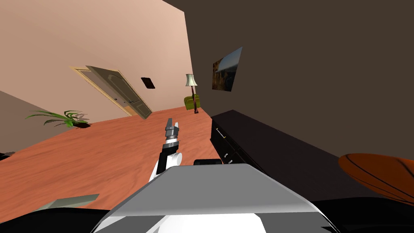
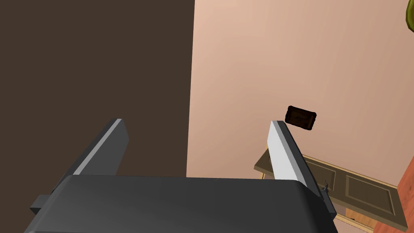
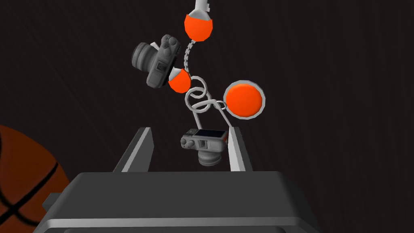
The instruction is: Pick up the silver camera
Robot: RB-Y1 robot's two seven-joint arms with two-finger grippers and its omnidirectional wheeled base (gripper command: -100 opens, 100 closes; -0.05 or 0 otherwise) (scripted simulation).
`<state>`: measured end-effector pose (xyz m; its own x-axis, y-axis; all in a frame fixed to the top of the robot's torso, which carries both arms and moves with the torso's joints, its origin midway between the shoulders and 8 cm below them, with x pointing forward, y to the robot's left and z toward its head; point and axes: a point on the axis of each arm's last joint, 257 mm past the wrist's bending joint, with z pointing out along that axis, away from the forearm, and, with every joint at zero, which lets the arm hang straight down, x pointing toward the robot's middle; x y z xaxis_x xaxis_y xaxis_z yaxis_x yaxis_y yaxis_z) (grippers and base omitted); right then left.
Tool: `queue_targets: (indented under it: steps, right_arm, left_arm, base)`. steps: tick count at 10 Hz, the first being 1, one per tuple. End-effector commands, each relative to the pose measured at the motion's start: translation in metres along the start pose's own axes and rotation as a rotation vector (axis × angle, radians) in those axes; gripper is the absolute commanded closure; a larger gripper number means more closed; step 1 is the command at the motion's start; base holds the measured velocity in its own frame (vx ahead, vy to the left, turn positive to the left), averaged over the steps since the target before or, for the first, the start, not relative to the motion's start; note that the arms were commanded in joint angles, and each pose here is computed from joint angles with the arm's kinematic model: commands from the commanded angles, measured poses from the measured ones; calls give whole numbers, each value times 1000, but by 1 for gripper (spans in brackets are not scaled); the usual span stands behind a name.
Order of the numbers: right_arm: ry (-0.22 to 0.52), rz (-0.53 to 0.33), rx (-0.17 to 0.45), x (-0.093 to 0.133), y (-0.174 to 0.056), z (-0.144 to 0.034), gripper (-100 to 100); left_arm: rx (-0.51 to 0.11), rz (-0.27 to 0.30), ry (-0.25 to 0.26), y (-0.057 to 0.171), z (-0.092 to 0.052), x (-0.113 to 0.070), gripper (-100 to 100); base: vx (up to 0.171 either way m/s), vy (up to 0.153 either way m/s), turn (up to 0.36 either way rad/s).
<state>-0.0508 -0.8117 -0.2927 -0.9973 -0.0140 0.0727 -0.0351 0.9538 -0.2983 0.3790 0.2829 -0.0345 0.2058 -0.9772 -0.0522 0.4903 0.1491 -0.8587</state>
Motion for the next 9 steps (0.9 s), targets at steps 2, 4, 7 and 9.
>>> queue_targets:
  steps: [2,4,7,9]
  right_arm:
    - [0,0,0,0,0,0,100]
    - [0,0,3,0,-1,-1,100]
    - [2,-5,-1,-5,-7,-13,100]
    - [2,-4,1,-4,-6,-11,0]
  left_arm:
    - [0,0,0,0,0,0,0]
    - [0,0,0,0,0,0,0]
    - [0,0,0,0,0,0,0]
    - [0,0,0,0,0,0,0]
  base:
    - [0,0,0]
    - [0,0,0]
    - [-4,23,-21]
    - [-2,8,-3]
